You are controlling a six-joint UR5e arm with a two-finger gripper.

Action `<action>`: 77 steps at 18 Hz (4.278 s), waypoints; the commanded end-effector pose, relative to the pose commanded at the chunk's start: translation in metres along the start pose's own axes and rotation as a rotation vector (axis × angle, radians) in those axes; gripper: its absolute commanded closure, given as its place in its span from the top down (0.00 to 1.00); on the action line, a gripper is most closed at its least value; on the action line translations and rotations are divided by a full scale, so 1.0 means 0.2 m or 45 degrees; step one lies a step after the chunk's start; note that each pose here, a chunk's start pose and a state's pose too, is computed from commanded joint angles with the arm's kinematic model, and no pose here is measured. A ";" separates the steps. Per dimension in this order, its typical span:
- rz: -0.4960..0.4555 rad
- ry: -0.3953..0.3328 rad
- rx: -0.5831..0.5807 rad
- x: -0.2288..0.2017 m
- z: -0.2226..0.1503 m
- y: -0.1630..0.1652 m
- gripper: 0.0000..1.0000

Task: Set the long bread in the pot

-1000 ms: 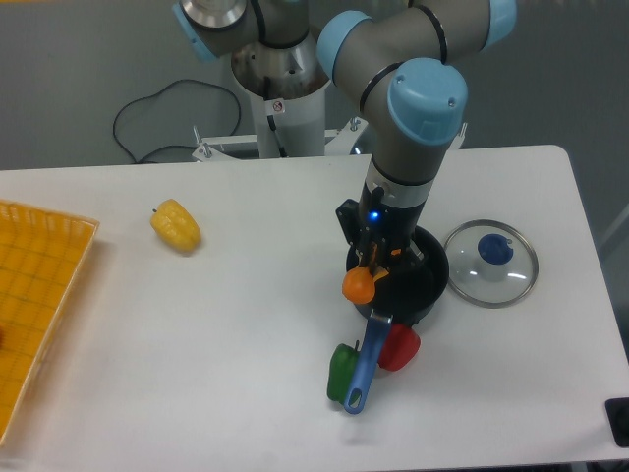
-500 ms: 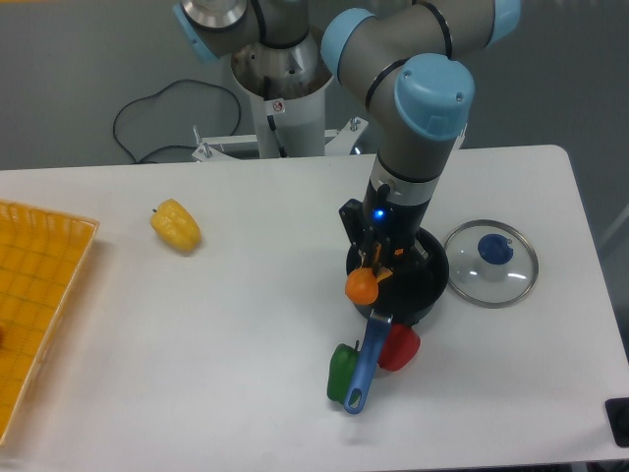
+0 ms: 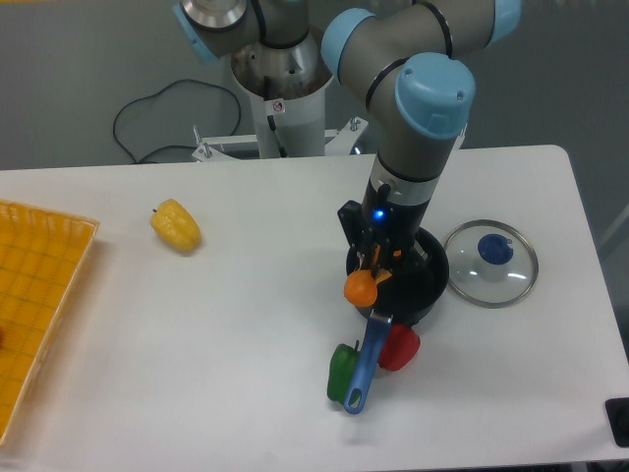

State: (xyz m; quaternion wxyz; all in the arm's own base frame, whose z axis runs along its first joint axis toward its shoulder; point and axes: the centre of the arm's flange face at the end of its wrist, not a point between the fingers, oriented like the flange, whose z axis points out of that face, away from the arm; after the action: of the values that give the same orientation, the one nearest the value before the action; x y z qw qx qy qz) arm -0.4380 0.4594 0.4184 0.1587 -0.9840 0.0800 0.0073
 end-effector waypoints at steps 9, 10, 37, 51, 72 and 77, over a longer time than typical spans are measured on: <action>-0.041 -0.059 0.147 -0.06 -0.05 -0.02 0.18; -0.039 -0.058 0.147 -0.05 -0.05 -0.03 0.18; -0.023 -0.079 0.228 -0.14 -0.01 -0.02 0.18; 0.023 -0.057 0.216 -0.16 0.07 -0.01 0.18; 0.184 0.022 0.119 -0.05 0.29 0.08 0.23; 0.185 0.043 0.094 -0.02 0.33 0.11 0.24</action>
State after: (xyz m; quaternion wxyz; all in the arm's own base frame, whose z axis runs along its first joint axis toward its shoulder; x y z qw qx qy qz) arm -0.4452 0.4609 0.3484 0.1925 -0.9691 0.1541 -0.0005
